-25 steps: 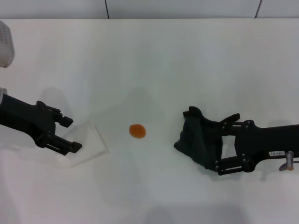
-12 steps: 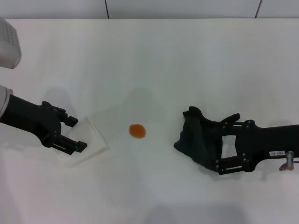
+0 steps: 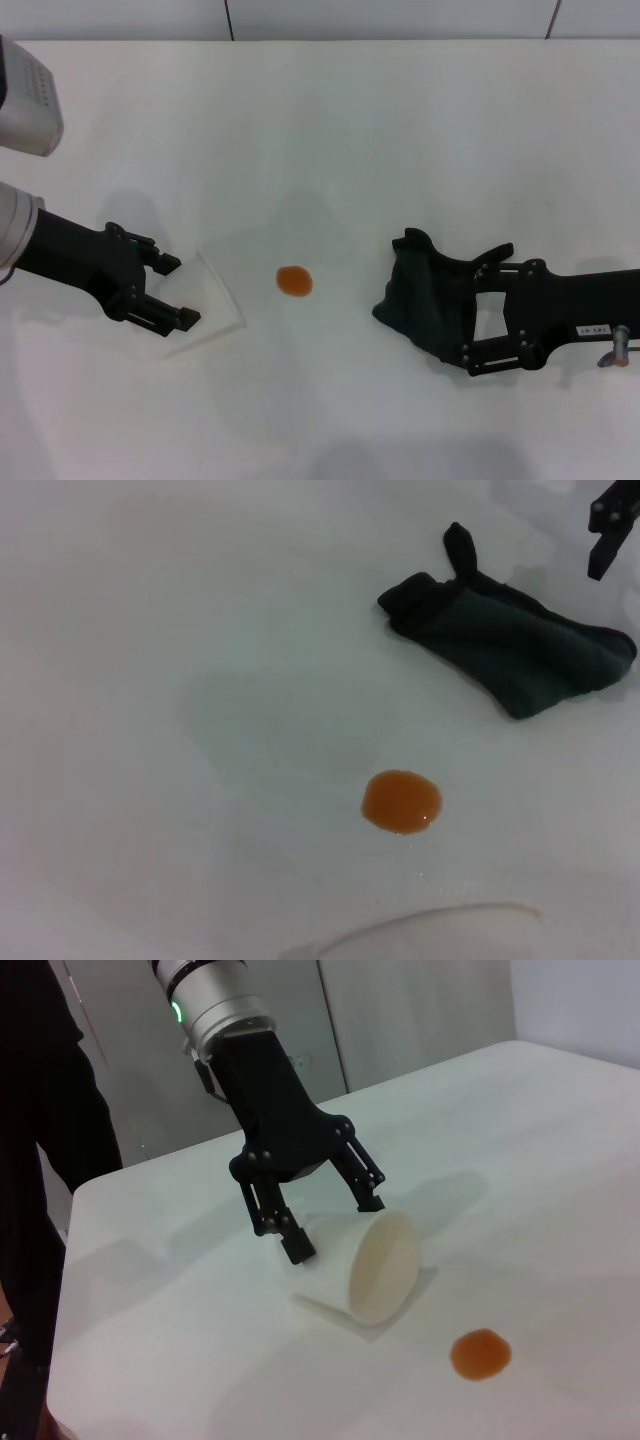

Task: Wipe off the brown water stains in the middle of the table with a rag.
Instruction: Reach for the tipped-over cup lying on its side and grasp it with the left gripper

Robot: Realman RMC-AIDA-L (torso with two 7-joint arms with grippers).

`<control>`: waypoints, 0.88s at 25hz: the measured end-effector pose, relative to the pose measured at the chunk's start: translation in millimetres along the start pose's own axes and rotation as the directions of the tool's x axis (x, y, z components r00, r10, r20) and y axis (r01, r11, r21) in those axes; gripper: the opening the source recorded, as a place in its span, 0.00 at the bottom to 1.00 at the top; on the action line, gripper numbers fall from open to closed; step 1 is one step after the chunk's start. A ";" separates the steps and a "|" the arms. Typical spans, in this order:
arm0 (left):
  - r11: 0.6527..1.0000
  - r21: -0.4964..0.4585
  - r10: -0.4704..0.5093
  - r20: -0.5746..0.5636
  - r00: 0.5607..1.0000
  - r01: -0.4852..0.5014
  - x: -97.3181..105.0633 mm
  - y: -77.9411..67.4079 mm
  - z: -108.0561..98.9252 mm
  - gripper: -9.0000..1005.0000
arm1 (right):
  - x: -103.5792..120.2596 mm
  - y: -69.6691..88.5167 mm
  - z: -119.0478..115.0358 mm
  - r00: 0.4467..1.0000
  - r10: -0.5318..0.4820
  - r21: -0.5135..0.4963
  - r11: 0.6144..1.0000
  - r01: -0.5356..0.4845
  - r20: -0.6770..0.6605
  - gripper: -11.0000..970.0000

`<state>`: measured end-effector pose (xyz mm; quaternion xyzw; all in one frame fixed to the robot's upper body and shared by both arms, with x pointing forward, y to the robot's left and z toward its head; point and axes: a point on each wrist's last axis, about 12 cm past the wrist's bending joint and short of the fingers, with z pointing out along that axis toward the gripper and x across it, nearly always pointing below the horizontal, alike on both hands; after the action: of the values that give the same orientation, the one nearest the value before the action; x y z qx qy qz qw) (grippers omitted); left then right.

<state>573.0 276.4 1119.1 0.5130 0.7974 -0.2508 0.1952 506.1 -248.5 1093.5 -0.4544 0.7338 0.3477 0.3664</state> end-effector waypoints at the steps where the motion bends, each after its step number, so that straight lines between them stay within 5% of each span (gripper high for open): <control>1: 1.000 0.000 0.000 0.000 1.000 0.000 0.0 -0.1 0.3 0.83 | 0.1 0.0 0.0 1.000 0.000 0.000 1.000 0.000 0.000 0.87; 22: 1.000 0.018 -0.022 0.005 1.000 0.022 1.5 -4.1 2.4 0.83 | 0.9 0.3 -0.6 1.000 -0.004 -0.001 1.000 0.004 0.001 0.87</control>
<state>568.8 274.7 1117.2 0.5053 0.8001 -0.2615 0.1899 505.4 -249.3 1093.1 -0.4560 0.7325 0.3473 0.3673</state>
